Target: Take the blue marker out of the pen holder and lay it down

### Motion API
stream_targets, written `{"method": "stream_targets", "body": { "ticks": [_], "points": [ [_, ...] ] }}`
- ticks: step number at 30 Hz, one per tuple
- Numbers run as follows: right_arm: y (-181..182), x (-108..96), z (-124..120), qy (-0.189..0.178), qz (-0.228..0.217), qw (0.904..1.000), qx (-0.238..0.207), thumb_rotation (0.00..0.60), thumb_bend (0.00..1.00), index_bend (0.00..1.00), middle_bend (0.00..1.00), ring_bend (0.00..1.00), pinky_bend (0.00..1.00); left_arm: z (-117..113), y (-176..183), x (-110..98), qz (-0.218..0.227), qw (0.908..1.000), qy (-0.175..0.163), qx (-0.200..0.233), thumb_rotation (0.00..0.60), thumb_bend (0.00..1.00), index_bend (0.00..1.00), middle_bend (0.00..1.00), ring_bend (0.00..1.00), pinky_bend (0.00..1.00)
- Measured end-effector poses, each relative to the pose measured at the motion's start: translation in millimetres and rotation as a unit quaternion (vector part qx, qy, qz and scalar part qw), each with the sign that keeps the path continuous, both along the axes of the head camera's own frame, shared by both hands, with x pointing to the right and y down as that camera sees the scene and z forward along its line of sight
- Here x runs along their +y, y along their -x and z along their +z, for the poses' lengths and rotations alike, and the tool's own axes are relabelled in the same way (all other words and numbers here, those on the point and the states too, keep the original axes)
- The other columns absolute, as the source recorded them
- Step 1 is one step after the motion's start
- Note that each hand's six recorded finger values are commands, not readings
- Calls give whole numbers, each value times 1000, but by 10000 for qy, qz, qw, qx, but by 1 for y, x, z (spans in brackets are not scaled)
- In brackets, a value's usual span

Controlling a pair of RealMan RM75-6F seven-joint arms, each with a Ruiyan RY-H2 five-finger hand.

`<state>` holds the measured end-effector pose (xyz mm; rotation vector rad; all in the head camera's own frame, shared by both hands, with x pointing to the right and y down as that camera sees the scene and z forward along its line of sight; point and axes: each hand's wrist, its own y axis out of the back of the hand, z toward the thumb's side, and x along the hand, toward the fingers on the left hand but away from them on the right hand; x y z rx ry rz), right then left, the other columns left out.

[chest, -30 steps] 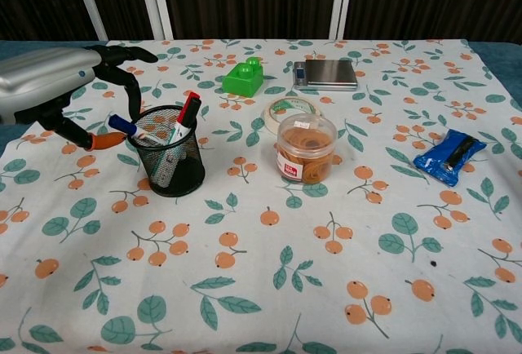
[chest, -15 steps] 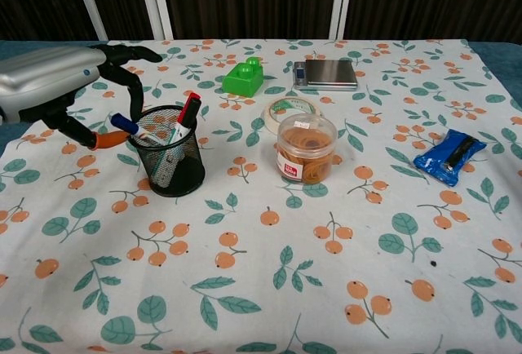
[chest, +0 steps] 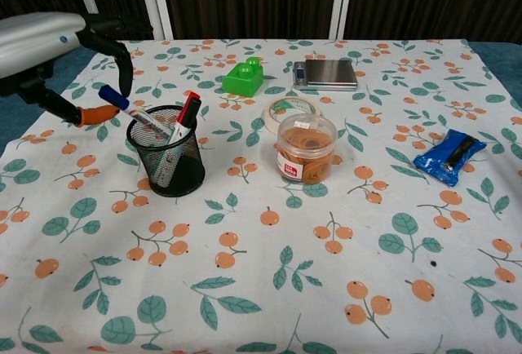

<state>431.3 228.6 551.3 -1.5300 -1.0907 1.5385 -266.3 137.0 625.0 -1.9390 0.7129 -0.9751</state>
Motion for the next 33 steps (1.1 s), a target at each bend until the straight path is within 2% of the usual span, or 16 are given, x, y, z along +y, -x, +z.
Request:
{"method": "stream_targets", "body": {
  "ticks": [5, 10, 15, 18, 24, 33],
  "points": [
    [0, 0, 0, 14, -12, 10000, 12, 600, 110, 73, 0, 42, 169, -40, 5, -5, -70, 9993, -152, 342, 600, 370, 553, 56, 0, 0],
    [0, 0, 0, 1, -16, 10000, -3, 600, 110, 73, 0, 43, 169, -78, 24, -11, -197, 9966, -635, 481, 600, 370, 554, 61, 0, 0],
    [0, 0, 0, 3, 0, 10000, -4, 600, 111, 73, 0, 43, 169, -94, 50, -10, -427, 9935, -967, 429, 600, 371, 556, 72, 0, 0],
    [1, 0, -1, -13, 4, 10000, -17, 600, 111, 73, 0, 43, 169, -89, 61, -10, -390, 9936, -1024, 268, 600, 371, 558, 84, 0, 0],
    [0, 0, -1, -21, 19, 10000, -15, 600, 110, 73, 0, 43, 169, -62, 87, -10, -362, 9938, -1041, -135, 600, 370, 559, 86, 0, 0],
    [0, 0, -1, -28, 33, 10000, 9, 600, 110, 74, 0, 43, 169, -4, 106, -13, -616, 9959, -502, -435, 600, 370, 560, 86, 0, 0]
  ]
}}
